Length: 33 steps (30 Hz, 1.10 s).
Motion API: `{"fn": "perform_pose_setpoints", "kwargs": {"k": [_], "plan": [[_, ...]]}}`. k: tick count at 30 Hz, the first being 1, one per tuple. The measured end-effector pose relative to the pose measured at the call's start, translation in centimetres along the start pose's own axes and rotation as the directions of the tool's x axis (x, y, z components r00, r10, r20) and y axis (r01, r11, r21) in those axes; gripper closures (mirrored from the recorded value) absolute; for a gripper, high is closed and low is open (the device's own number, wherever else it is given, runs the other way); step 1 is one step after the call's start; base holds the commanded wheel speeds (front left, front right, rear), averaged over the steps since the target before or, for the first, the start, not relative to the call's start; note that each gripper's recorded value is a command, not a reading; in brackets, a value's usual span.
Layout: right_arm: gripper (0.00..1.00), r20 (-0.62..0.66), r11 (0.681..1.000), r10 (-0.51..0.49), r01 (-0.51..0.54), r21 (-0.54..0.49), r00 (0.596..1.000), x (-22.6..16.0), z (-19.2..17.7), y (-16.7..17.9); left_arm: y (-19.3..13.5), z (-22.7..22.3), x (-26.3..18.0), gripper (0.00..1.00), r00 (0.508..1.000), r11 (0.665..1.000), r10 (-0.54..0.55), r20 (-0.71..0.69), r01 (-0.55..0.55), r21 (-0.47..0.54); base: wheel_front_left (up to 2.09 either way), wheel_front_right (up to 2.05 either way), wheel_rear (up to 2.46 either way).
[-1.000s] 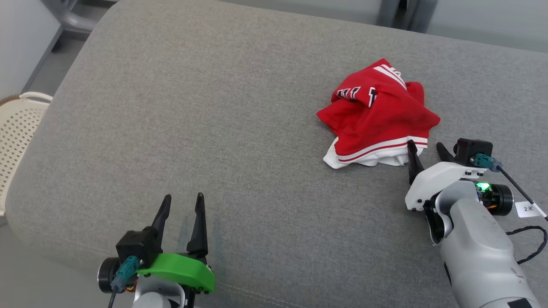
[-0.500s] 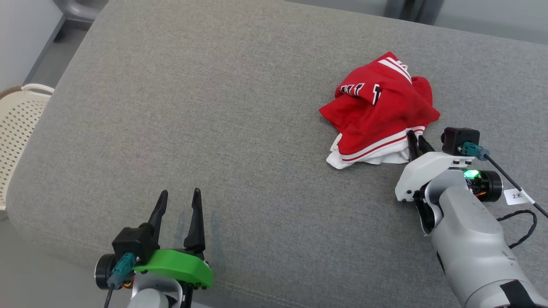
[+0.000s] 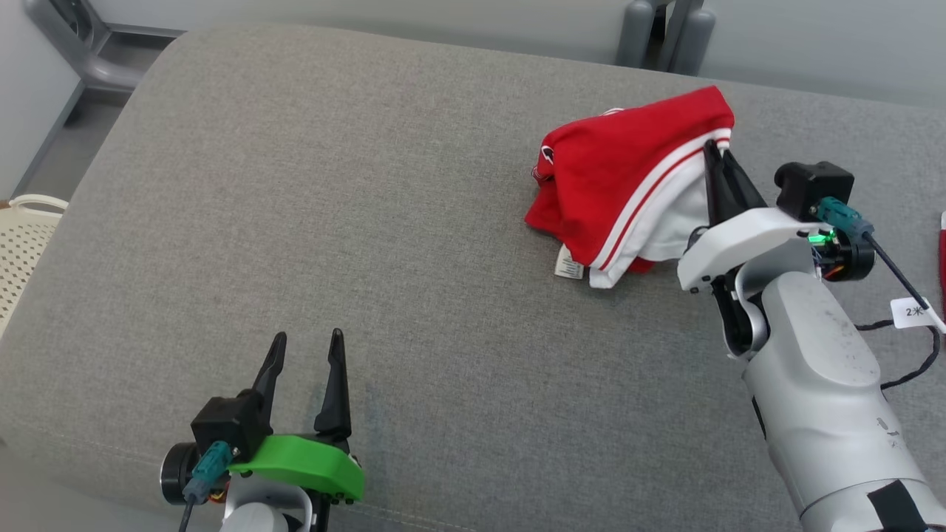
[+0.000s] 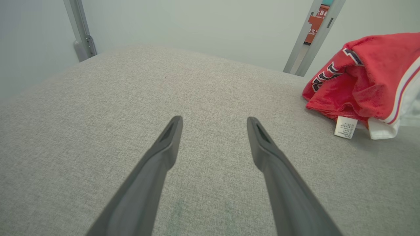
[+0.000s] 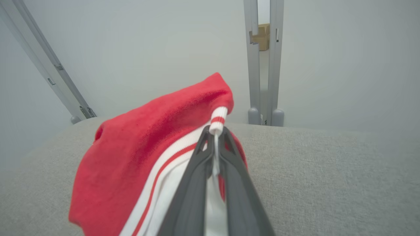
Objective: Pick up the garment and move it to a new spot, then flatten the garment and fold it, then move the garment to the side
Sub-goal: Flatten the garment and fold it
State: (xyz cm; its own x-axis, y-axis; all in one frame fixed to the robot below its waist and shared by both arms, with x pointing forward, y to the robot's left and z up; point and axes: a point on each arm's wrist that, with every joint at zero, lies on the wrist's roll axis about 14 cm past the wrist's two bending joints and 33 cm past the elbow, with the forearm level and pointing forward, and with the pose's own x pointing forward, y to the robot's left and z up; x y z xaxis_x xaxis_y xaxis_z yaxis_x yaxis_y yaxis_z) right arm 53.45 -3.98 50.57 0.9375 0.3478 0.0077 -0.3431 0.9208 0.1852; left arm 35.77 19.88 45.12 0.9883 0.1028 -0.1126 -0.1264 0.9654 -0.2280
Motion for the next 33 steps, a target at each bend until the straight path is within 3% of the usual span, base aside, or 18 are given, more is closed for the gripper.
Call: {"fn": "perform_pose_setpoints", "kwargs": {"k": [5,9,14,19,20,21,22,28,33], "plan": [[1.00,0.138,0.997,0.079,-0.074,-0.038,0.987,0.0,5.0,2.7,0.0,0.9,-0.6,0.00,1.000,1.000,-0.003,0.031,0.003,-0.004,0.00,0.00,0.00],[1.00,0.148,0.981,0.195,-0.191,-0.045,0.970,-0.3,5.8,6.9,0.5,1.9,-1.2,0.00,0.998,1.000,0.014,0.064,-0.014,-0.007,0.00,0.00,0.00],[1.00,0.043,0.941,0.337,-0.336,-0.043,0.940,-0.8,3.0,12.2,1.6,2.6,-2.0,0.00,0.995,0.999,0.049,0.088,-0.048,-0.013,0.00,0.00,0.00],[1.00,-0.112,0.888,0.453,-0.458,-0.027,0.884,-1.8,-2.0,16.6,2.7,2.9,-2.9,0.00,0.991,0.996,0.092,0.097,-0.090,-0.027,0.00,0.00,0.00],[0.71,-0.135,0.879,0.468,-0.475,-0.023,0.873,-2.0,-2.8,17.1,2.9,2.9,-3.0,0.00,0.990,0.995,0.099,0.097,-0.097,-0.029,0.00,0.00,0.00],[0.04,-0.161,0.868,0.487,-0.496,-0.017,0.859,-2.3,-3.7,17.8,3.1,2.9,-3.1,0.00,0.989,0.994,0.109,0.097,-0.107,-0.032,0.00,0.00,0.00],[0.00,-0.183,0.858,0.504,-0.514,-0.007,0.844,-2.5,-4.6,18.5,3.4,3.0,-3.3,0.00,0.988,0.993,0.120,0.098,-0.117,-0.035,0.00,0.00,0.00],[0.00,-0.237,0.791,0.598,-0.611,0.022,0.765,-3.7,-7.2,22.0,4.8,2.8,-3.8,0.00,0.981,0.985,0.170,0.090,-0.167,-0.036,0.00,0.00,0.00],[0.00,-0.223,0.776,0.622,-0.629,0.046,0.750,-4.4,-7.3,22.6,5.1,2.6,-3.7,0.00,0.979,0.982,0.186,0.085,-0.184,-0.037,0.00,0.00,0.00]]}}
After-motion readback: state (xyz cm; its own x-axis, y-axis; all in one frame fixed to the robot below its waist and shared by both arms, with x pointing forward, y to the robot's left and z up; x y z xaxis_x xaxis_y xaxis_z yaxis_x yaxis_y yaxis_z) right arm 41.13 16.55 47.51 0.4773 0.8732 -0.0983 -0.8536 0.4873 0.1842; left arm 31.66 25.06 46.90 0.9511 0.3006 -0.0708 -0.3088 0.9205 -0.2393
